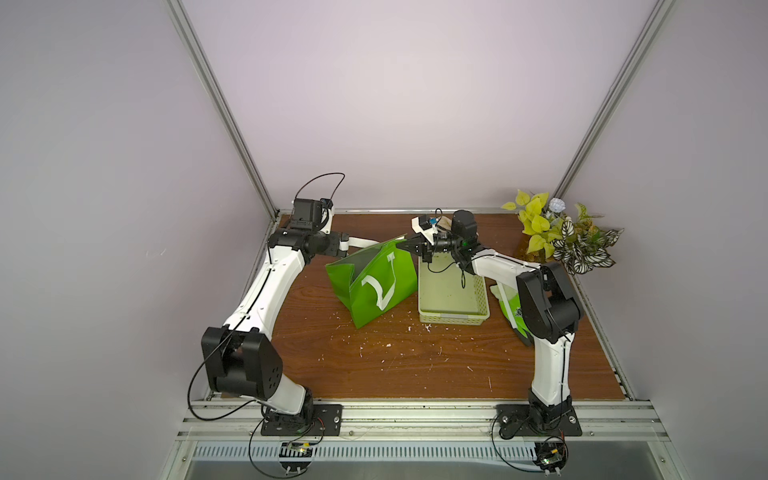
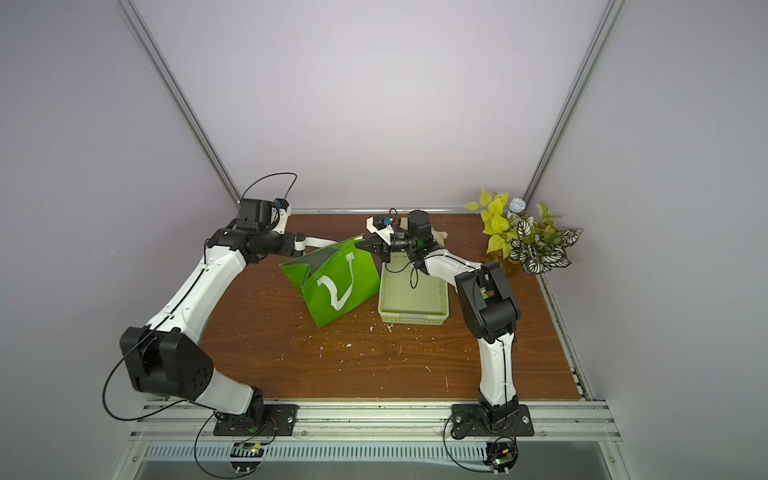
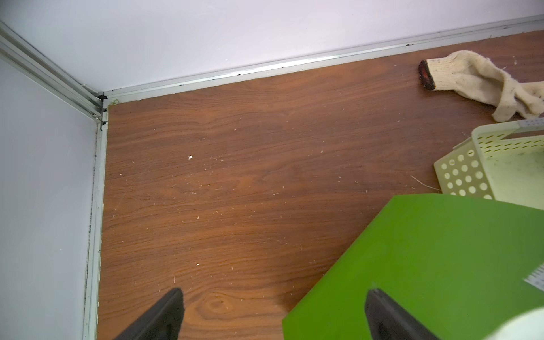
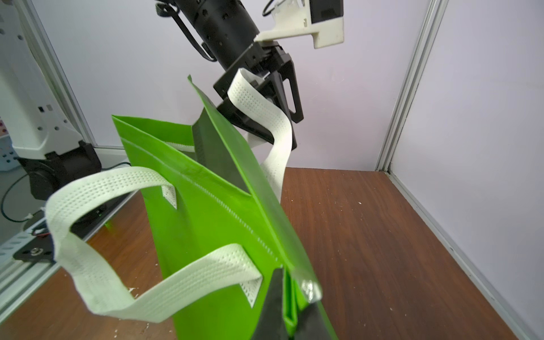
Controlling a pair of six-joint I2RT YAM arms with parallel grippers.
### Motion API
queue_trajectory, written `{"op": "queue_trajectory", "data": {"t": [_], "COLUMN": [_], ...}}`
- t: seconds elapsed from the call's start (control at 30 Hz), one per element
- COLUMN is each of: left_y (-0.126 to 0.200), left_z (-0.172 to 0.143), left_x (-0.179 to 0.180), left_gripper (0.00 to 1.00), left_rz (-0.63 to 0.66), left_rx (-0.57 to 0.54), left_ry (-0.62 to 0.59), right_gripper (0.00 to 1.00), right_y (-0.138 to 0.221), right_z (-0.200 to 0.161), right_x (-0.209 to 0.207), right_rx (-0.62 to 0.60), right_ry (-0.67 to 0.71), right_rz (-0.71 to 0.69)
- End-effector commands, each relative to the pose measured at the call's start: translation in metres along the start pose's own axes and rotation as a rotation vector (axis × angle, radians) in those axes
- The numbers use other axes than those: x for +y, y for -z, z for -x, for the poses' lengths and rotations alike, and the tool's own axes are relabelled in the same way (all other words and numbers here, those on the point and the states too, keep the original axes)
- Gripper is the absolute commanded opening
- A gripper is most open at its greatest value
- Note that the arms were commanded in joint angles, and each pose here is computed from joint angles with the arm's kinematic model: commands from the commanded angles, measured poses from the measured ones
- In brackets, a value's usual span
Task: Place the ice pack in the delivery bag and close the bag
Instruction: Close the delivery bag at the center of the board.
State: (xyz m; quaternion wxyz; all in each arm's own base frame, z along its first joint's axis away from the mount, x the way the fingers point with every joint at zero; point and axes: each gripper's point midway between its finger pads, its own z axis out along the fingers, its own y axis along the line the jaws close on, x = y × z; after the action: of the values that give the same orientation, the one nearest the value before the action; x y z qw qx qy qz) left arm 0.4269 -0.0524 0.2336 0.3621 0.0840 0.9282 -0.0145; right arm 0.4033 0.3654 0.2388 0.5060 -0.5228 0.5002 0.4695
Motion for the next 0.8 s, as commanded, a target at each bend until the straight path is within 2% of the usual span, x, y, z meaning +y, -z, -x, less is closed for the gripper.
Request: {"op": "queue_trajectory", "data": {"t": [0.0, 0.07, 0.1, 0.13, 0.17, 0.2, 0.4, 0.43, 0.63, 0.77], "left_y": [0.004, 0.004, 0.004, 0.004, 0.003, 0.004, 0.004, 0.004, 0.007, 0.008], "left_z": [0.017, 0.022, 0.024, 0.026, 0.027, 0.029, 0.032, 0.032, 0.036, 0.036], "left_x": [-0.008, -0.012, -0.015, -0.017, -0.020, -0.022, -0.024, -0.024, -0.026, -0.025], "left_gripper": [0.98, 0.98, 0.98, 0.98, 0.98, 0.98, 0.98, 0.98, 0.98, 0.98], "left_rz": [-0.011, -0.025, -0.038, -0.049, -0.058, -0.064, -0.061, -0.061, -0.071, -0.052], "left_rx": [-0.030, -0.039, -0.043, -0.047, -0.047, -0.050, -0.054, -0.054, -0.068, -0.070], "left_ry": [-0.030, -0.030, -0.029, -0.027, -0.027, -0.024, -0.026, -0.028, -0.053, -0.056], "right_gripper": [0.19, 0.21, 0.26, 0.37, 0.52, 0.61, 0.96, 0.99, 0.99, 0.89], "right_y": [0.005, 0.006, 0.006, 0.007, 0.009, 0.012, 0.040, 0.043, 0.059, 0.034], "right_z": [0.008, 0.008, 0.008, 0.008, 0.008, 0.010, 0.045, 0.051, 0.103, 0.131], "right_x": [-0.007, -0.005, -0.004, -0.004, -0.005, -0.005, -0.009, -0.008, -0.003, 0.007], "right_rx": [0.009, 0.015, 0.019, 0.022, 0.026, 0.027, 0.021, 0.031, 0.024, 0.010], "right_ry": [0.042, 0.049, 0.051, 0.055, 0.059, 0.063, 0.107, 0.126, 0.224, 0.248], "right_rz": [-0.029, -0.027, -0.026, -0.027, -0.038, -0.048, -0.125, -0.136, -0.175, -0.108]}}
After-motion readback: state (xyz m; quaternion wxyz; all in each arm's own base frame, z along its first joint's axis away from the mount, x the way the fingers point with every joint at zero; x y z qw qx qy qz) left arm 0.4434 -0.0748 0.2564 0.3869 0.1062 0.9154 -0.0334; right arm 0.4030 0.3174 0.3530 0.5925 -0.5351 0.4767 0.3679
